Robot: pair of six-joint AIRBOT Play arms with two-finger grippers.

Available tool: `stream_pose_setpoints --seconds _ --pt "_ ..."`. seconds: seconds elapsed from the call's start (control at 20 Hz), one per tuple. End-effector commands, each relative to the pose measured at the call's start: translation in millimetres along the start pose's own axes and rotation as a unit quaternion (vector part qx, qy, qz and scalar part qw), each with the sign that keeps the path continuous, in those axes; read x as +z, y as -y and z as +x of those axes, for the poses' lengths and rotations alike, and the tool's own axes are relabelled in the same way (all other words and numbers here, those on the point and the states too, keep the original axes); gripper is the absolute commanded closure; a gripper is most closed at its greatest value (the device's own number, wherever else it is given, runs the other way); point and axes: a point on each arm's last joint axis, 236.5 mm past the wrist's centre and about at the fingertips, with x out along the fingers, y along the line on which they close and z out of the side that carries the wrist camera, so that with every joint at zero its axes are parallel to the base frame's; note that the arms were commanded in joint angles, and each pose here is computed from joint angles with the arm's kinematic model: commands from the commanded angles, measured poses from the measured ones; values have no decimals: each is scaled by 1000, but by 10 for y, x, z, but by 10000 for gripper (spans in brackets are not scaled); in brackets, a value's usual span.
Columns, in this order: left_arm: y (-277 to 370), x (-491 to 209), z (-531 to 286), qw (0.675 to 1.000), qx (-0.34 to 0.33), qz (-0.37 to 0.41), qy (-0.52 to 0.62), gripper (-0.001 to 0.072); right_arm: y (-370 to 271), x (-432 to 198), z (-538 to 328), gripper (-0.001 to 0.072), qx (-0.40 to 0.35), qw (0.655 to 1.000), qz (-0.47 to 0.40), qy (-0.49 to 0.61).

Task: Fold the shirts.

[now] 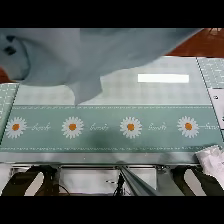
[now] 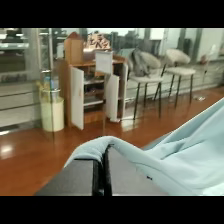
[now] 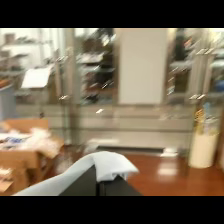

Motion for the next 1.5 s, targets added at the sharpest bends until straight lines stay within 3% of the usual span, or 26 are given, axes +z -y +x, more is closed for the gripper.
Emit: stream_pose_setpoints --seconds 0.0,0.3,0.55,0.85,1.2,1.3,1.45 --pt "183 -78 -521 996 50 -4 -79 686 -19 335 -893 687 -120 992 -25 31" --pt "305 -183 -1096 988 110 3 -111 686 98 -519 -1349 687 -179 971 -36 -157" --pt "91 -857 -1209 954 146 -60 -253 686 216 -954 -1424 689 -180 948 -43 -260" --pt "-431 -1956 -745 884 129 -139 -427 685 450 -2105 -687 689 -93 867 -5 -489" --pt "-1452 -3454 293 823 117 -201 -518 685 899 -4078 315 689 -49 723 66 -686" --pt "-1746 -3814 578 819 131 -218 -515 684 962 -4546 599 688 -40 719 85 -689" --pt "-2090 -4336 913 815 149 -242 -506 684 855 -5032 1159 688 -7 753 143 -642"
